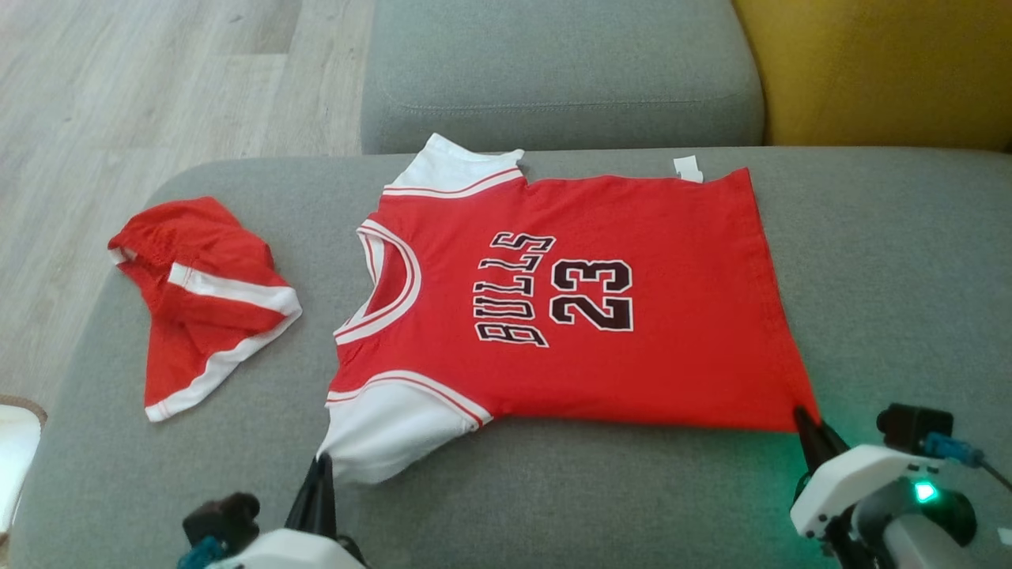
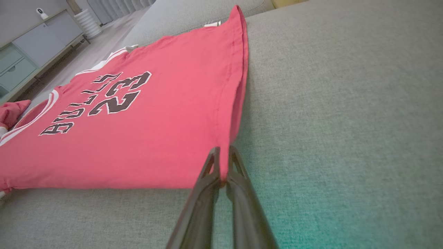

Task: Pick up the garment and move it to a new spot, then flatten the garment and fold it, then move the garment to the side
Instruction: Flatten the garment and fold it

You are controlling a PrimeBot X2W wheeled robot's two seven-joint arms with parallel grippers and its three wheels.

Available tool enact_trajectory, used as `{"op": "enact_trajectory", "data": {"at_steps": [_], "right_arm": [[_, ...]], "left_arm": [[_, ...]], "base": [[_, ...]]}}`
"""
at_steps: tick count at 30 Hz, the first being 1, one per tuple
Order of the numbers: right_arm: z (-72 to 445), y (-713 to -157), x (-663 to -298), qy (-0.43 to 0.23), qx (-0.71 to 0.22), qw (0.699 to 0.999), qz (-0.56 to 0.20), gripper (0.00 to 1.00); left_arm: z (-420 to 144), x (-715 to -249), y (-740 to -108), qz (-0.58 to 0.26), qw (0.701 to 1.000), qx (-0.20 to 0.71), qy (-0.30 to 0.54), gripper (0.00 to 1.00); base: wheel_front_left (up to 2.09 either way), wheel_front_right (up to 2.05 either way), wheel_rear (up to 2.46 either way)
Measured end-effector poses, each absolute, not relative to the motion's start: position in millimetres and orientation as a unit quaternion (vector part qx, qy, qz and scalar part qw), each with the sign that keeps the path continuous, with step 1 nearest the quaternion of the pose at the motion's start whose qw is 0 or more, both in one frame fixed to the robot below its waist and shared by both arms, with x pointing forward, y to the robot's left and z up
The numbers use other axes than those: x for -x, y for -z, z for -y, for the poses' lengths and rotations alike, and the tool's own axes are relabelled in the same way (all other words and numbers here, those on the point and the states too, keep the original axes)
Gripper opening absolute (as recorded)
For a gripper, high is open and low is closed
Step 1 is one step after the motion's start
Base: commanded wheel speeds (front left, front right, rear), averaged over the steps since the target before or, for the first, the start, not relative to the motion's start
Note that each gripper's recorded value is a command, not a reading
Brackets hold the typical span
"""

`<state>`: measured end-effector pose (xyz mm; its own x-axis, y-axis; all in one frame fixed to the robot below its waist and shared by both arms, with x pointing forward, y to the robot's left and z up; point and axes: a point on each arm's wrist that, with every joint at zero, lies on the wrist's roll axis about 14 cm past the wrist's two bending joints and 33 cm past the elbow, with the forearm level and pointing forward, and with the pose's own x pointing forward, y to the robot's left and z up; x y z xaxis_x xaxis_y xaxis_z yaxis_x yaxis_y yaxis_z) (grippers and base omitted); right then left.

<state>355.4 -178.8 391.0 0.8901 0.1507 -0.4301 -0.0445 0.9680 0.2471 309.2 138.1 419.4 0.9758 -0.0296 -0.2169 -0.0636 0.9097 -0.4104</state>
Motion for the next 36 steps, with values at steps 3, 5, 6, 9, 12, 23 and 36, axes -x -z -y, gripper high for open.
{"op": "enact_trajectory", "data": {"at_steps": [3,5,6,9,12,23,36], "right_arm": [[179.7,-394.6,-359.3,-0.051,-0.112,0.967,-0.224,0.00],[181.1,-401.6,-367.7,-0.047,-0.118,0.969,-0.211,0.00],[181.6,-403.6,-370.6,-0.043,-0.126,0.969,-0.206,0.00],[181.7,-408.4,-380.8,-0.040,-0.129,0.971,-0.196,0.00],[178.8,-416.9,-399.1,-0.039,-0.135,0.973,-0.182,0.00],[177.7,-428.4,-472.7,-0.038,-0.116,0.981,-0.153,0.00],[170.4,-394.9,-508.3,-0.037,-0.098,0.978,-0.180,0.00]], "left_arm": [[-137.9,-313.0,-425.8,-0.099,0.973,0.209,-0.005,0.00],[-136.8,-321.7,-432.2,-0.090,0.974,0.205,0.000,0.00],[-136.2,-327.1,-436.8,-0.084,0.975,0.205,0.003,0.00],[-134.1,-351.5,-457.5,-0.054,0.981,0.184,0.015,0.00],[-132.4,-383.4,-485.4,-0.014,0.984,0.173,0.026,0.00],[-108.0,-473.3,-504.8,0.006,0.991,0.113,0.075,0.00],[-109.0,-519.7,-458.5,-0.053,0.992,0.088,0.071,0.00]], "base": [[0.00,0.00,0.00],[0.00,0.00,0.00],[0.00,0.00,0.00],[0.00,0.00,0.00],[0.00,0.00,0.00],[0.00,0.00,0.00],[0.00,0.00,0.00]]}}
